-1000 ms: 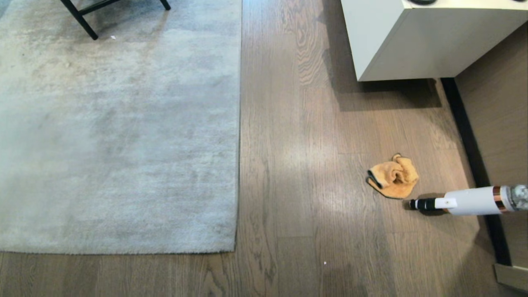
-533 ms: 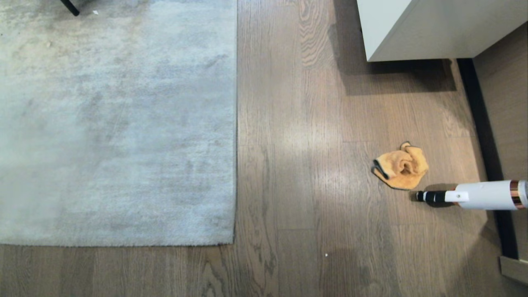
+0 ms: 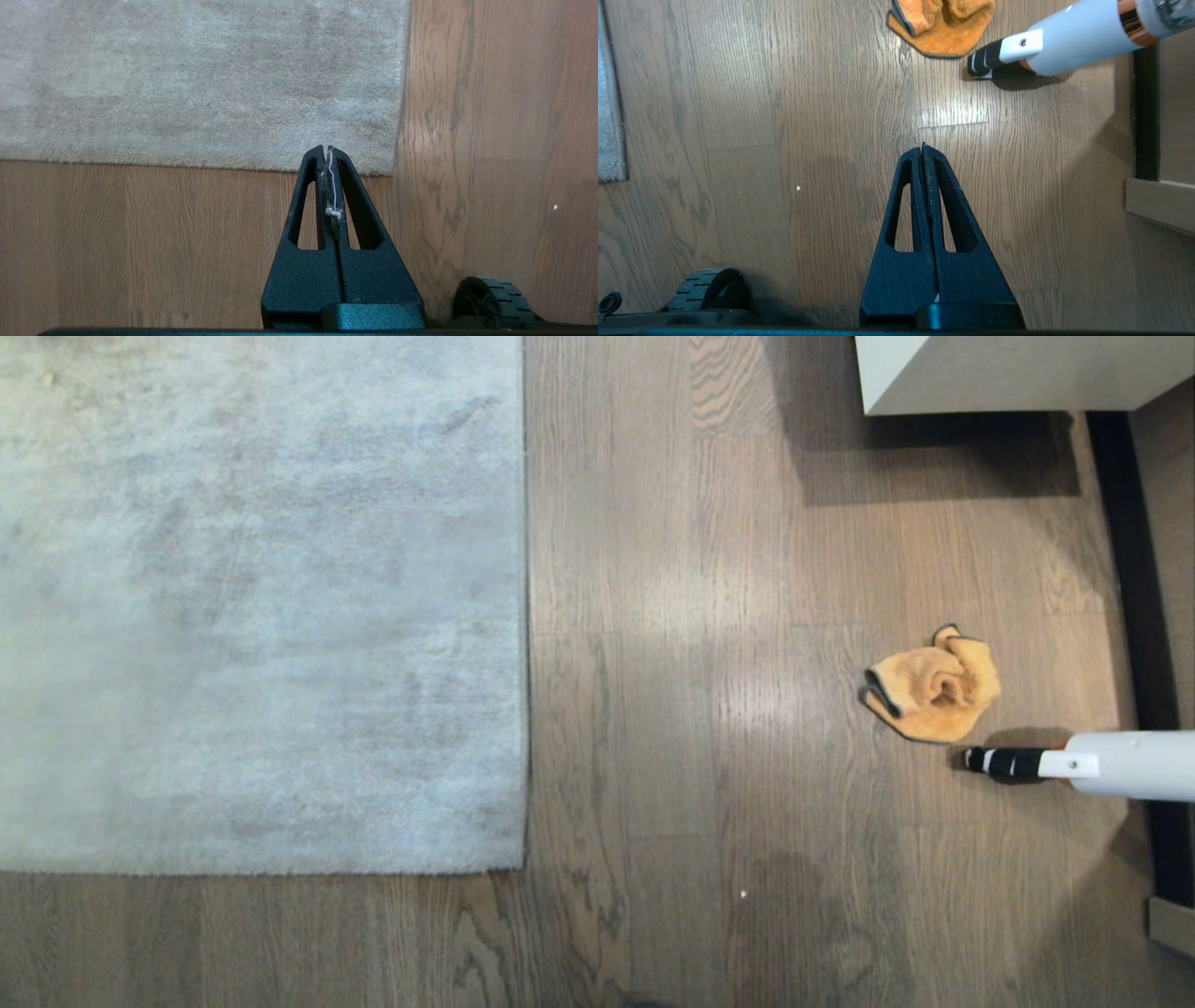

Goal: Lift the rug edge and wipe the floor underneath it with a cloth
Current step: Pick up the rag

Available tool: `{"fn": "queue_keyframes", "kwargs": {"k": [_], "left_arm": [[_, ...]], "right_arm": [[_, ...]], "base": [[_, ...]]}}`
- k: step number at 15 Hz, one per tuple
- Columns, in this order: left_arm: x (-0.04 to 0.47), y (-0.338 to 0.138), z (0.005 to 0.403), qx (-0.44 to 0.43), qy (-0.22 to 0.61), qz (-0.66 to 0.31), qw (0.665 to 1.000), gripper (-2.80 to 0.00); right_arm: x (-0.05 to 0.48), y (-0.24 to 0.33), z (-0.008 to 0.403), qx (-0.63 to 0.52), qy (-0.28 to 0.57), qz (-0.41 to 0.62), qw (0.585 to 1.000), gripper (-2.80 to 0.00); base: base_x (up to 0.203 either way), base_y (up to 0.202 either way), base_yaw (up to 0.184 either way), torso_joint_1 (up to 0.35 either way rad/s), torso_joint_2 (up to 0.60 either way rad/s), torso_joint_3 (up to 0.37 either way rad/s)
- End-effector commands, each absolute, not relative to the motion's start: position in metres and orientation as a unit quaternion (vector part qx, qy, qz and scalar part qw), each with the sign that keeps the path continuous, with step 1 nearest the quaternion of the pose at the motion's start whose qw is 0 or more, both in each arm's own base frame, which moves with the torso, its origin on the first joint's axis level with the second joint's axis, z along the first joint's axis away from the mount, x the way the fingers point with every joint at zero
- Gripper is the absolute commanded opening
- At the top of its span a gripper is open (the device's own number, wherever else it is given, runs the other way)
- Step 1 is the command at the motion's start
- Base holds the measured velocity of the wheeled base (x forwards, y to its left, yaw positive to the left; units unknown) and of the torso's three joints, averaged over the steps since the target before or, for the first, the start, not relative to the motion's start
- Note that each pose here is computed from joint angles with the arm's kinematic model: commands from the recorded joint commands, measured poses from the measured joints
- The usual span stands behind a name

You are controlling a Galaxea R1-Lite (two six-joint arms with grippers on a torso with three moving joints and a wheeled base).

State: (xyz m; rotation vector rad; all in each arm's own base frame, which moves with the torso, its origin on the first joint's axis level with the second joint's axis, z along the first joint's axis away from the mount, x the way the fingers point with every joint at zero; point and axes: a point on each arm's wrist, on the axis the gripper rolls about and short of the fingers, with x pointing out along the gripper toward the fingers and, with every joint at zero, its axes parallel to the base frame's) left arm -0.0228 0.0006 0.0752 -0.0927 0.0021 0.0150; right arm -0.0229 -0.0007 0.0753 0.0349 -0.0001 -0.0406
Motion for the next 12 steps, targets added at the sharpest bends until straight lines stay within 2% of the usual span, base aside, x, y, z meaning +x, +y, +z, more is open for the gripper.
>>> {"fn": "queue_keyframes", "kwargs": {"k": [1,12], "left_arm": [[-0.0228,0.0006,0.0752,-0.047,0.001,0.008,0.999,-2.80],[-0.0228,0.0006,0.0752,-0.047,0.001,0.008,0.999,-2.80]], "right_arm": [[-0.0228,-0.0007,0.0753,0.017,0.000,-0.021,1.000,-2.80],[-0.0228,-0.0007,0.0752,0.018,0.001,-0.021,1.000,-2.80]], "base": [[0.000,0.000,0.000,0.012,0.00,-0.198],[0.000,0.000,0.000,0.003,0.00,-0.198]]}}
